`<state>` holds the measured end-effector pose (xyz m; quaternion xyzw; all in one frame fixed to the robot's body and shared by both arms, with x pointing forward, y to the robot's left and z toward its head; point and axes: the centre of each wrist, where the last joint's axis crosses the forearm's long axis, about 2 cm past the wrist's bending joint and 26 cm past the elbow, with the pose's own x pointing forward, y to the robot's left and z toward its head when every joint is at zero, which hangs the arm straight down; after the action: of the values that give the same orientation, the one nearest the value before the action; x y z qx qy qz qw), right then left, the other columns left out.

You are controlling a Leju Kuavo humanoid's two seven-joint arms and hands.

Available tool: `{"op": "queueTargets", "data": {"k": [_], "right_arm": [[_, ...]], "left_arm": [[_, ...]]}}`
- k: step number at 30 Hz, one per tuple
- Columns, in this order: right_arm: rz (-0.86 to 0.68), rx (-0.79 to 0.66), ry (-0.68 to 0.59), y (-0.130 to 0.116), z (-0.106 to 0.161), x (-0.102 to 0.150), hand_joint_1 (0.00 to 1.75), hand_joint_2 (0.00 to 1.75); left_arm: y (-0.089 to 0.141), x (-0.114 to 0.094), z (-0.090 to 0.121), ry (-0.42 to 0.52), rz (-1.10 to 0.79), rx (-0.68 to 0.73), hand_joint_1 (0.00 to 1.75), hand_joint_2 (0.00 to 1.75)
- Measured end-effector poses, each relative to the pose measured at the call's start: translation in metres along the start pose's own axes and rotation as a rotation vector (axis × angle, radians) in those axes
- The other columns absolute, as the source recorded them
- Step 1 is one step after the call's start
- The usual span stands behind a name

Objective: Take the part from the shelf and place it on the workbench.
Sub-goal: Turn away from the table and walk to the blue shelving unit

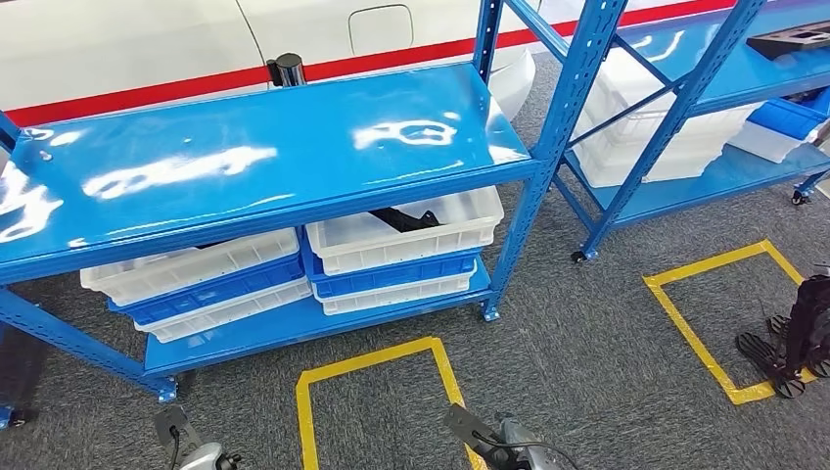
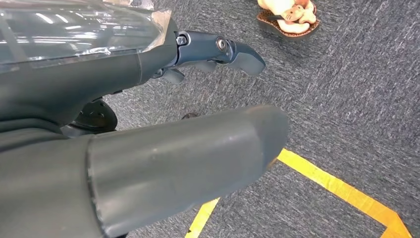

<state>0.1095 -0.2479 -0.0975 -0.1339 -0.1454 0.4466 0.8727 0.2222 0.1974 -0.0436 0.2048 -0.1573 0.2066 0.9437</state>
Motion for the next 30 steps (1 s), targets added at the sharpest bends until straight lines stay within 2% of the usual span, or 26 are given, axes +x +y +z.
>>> {"op": "queueTargets", "data": {"k": [30], "right_arm": [[-0.023,-0.011,0.015,0.0021,0.0001,-0.0066,0.0,0.0]], "left_arm": [[0.0002,-0.0053,-0.0004,-0.006,-0.016,-0.015,0.0,0.0]]}}
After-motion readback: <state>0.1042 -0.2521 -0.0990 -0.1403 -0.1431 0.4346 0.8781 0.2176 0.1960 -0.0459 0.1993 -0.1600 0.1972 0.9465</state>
